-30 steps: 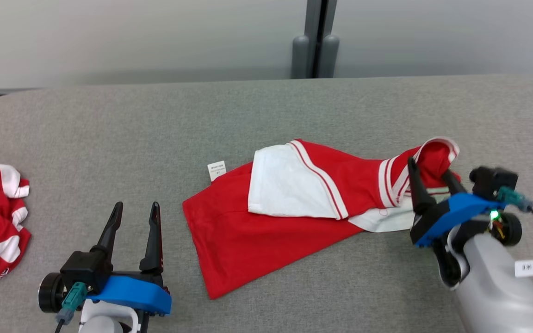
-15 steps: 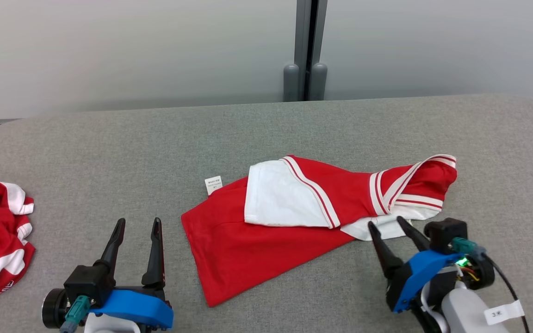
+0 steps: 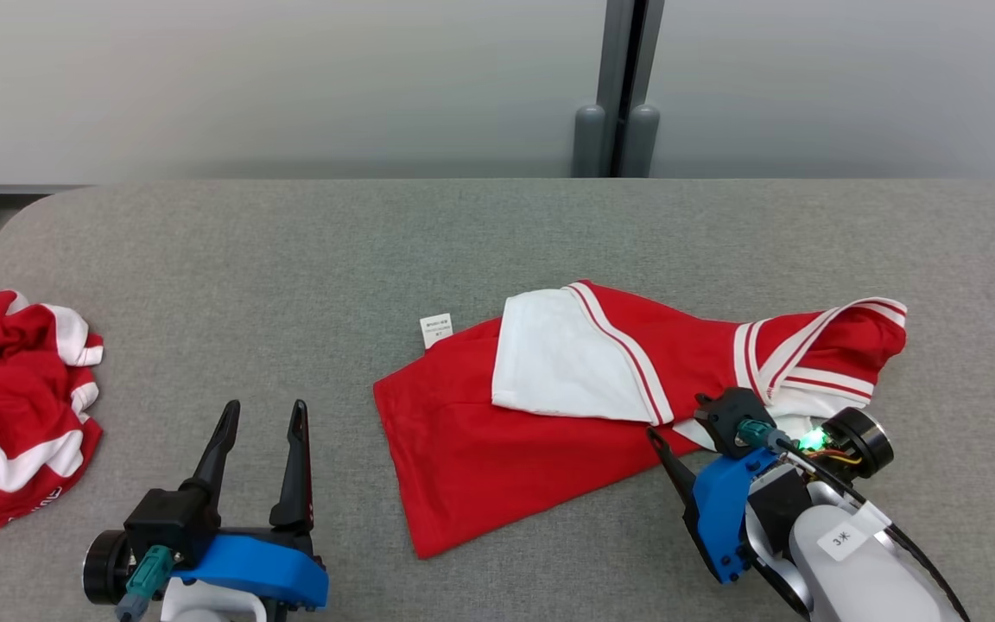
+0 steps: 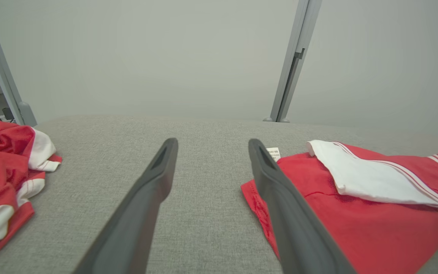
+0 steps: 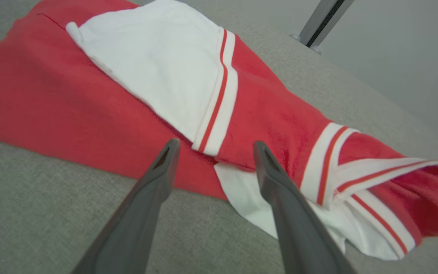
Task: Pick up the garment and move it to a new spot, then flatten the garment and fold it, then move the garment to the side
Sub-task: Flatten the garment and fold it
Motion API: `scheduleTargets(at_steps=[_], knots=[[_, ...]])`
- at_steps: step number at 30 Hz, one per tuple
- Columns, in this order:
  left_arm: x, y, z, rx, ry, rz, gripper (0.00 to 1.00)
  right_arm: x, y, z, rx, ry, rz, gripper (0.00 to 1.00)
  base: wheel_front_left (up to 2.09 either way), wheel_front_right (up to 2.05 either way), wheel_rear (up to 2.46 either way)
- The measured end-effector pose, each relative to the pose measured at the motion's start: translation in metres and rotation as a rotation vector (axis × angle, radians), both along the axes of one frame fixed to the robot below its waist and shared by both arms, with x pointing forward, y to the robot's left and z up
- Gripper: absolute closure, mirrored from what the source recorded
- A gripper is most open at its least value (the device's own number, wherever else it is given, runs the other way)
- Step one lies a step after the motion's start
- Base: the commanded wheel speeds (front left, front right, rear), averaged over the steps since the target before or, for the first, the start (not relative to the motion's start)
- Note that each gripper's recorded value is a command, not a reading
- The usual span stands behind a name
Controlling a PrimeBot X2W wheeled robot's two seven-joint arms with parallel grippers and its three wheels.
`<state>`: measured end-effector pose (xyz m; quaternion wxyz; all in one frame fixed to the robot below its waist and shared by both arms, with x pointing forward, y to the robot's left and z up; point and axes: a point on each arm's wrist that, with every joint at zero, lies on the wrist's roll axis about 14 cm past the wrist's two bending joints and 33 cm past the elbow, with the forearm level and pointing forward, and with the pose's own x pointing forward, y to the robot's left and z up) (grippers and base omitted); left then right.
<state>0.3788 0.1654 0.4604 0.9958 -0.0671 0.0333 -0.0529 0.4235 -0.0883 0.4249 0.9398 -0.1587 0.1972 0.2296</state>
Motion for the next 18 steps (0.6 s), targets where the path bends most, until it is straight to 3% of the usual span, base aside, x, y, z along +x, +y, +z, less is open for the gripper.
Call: scheduleTargets(at_steps=[12,18], knots=[[0.006,0.009,-0.005,0.002,0.014,0.027,0.00,0.018,-0.002,-0.029,-0.178,0.050,0.083,0.00,0.00,0.00,0.00],[0.005,0.013,-0.008,0.001,0.023,0.041,0.00,0.037,0.004,-0.021,-0.149,0.009,0.084,0.00,0.00,0.00,0.00]])
